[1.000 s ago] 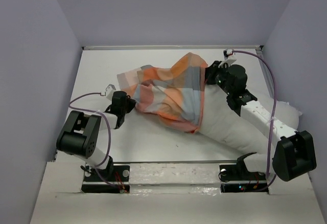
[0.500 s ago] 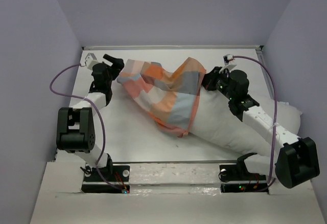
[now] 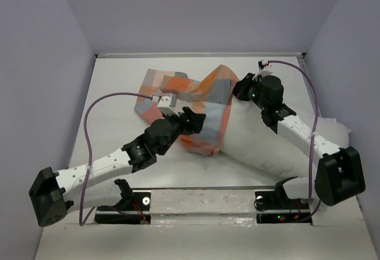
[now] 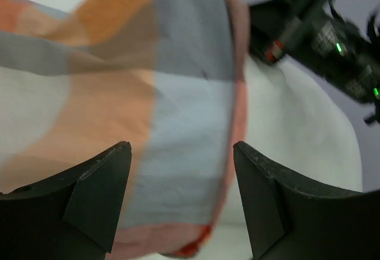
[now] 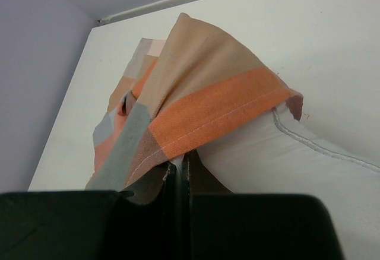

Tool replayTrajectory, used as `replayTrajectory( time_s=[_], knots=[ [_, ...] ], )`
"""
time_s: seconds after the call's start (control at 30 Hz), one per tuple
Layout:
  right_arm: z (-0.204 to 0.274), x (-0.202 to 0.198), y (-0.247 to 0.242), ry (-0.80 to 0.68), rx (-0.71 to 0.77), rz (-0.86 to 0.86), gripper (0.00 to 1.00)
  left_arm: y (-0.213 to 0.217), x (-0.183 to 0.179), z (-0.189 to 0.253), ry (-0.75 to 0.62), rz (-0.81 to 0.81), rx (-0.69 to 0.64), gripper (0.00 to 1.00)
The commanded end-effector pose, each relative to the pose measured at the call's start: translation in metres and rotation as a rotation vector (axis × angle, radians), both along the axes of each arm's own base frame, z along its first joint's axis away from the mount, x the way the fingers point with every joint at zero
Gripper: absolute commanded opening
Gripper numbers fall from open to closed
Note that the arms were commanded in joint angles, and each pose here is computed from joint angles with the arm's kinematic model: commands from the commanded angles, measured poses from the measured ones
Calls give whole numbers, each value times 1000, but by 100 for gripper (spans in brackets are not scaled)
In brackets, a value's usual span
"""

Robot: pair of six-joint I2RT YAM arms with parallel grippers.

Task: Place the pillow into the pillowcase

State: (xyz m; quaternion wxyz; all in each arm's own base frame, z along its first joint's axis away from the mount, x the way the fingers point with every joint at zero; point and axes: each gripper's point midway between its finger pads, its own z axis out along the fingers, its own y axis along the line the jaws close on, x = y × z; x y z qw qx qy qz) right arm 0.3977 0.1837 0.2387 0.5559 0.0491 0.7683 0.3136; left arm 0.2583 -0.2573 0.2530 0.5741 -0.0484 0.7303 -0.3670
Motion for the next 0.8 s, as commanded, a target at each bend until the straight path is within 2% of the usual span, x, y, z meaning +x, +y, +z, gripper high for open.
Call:
replayTrajectory(
  time_s=[0.0,0.07,0.23,0.3,0.43,0.47,0.5,0.53,0.6,0.77],
  knots=[
    [55,9,-6,-136,70,-50,0,-52,-28,5,-36,-54,202,80],
    [56,8,-8,-135,69,-59,0,-77,-30,-8,-23,-101,254,82],
    [57,9,-6,-124,64,-50,0,-116,-22,-4,-50,-153,312,86],
    [61,8,-6,-128,68,-46,0,-119,-13,-21,-29,-117,384,86],
    [63,8,-4,-130,71,-37,0,-123,5,-27,-32,-59,444,76],
    [62,9,-4,-127,72,-38,0,-123,9,-29,-29,-49,452,70],
    [63,9,-4,-130,73,-40,0,-123,11,-33,-27,-39,459,40],
    [64,9,-4,-132,72,-40,0,-122,12,-33,-28,-37,461,22],
    [63,11,-5,-131,66,-45,0,-126,6,-29,-37,-68,432,0],
    [79,27,-6,-156,77,-84,0,-139,-34,-22,-71,-183,386,0]
  ],
)
